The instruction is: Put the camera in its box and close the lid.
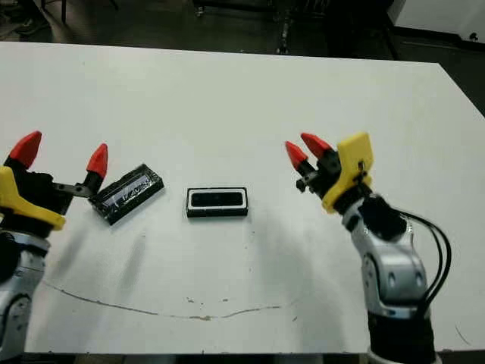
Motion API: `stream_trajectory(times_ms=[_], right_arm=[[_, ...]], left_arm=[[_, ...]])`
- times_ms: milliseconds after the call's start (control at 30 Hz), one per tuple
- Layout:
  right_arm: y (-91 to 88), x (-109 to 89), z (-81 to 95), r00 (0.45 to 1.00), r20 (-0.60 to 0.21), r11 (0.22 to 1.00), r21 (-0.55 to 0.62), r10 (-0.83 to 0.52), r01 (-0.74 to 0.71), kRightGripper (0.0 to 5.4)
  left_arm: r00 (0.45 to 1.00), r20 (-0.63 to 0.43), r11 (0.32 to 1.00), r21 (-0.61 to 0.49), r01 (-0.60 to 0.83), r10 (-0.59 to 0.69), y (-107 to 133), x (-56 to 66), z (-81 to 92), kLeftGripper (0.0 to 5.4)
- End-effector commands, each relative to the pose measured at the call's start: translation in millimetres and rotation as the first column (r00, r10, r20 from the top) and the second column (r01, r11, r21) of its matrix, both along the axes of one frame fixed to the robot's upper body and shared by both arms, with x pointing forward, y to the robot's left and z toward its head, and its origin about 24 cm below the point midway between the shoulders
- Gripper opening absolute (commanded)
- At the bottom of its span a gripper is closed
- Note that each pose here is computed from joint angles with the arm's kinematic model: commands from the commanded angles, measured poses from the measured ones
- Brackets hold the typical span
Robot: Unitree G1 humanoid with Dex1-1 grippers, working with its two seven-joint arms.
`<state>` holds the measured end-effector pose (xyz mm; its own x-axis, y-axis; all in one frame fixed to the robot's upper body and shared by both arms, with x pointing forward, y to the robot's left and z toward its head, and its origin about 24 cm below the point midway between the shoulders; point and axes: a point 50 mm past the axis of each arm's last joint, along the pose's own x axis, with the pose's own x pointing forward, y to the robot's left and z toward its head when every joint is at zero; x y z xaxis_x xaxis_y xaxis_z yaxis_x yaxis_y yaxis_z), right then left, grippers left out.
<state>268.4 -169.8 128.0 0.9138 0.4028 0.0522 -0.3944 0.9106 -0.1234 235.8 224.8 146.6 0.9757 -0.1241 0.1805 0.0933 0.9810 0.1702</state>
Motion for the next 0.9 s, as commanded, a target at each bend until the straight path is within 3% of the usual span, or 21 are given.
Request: stream_trajectory(times_ms=[33, 167, 467, 667, 900], right_arm=[[-2.6, -9.9, -3.8, 0.998, -0.013, 0.998, 0.026, -0.056, 0.057, 0.7], [-4.6, -13.8, -7.6, 0.997, -0.023, 0.996, 0.044, -0.078, 0.079, 0.02], [-5.6, -16.7, -13.1, 0.994, -0.043, 0.994, 0.043, -0.098, 0.1, 0.02], [-3.7, -17.9, -15.2, 0.993, -0.056, 0.993, 0.048, -0.108, 0.111, 0.02], [-2.8, -18.2, -18.9, 0.993, -0.059, 0.994, 0.039, -0.099, 0.101, 0.02]], left_arm=[[0.997, -0.045, 0.998, 0.003, 0.07, -0.07, 6, 3.4, 10.7, 5.4], [0.974, -0.148, 0.985, -0.016, 0.172, -0.172, 13, 10.8, 20.4, 5.4], [0.813, -0.382, 0.894, -0.095, 0.439, -0.44, 16, 30.6, 37.1, 5.4], [0.726, -0.482, 0.861, -0.143, 0.488, -0.491, 6, 39.0, 31.2, 5.4], [0.653, -0.554, 0.848, -0.226, 0.48, -0.517, -3, 47.9, 11.3, 5.4]])
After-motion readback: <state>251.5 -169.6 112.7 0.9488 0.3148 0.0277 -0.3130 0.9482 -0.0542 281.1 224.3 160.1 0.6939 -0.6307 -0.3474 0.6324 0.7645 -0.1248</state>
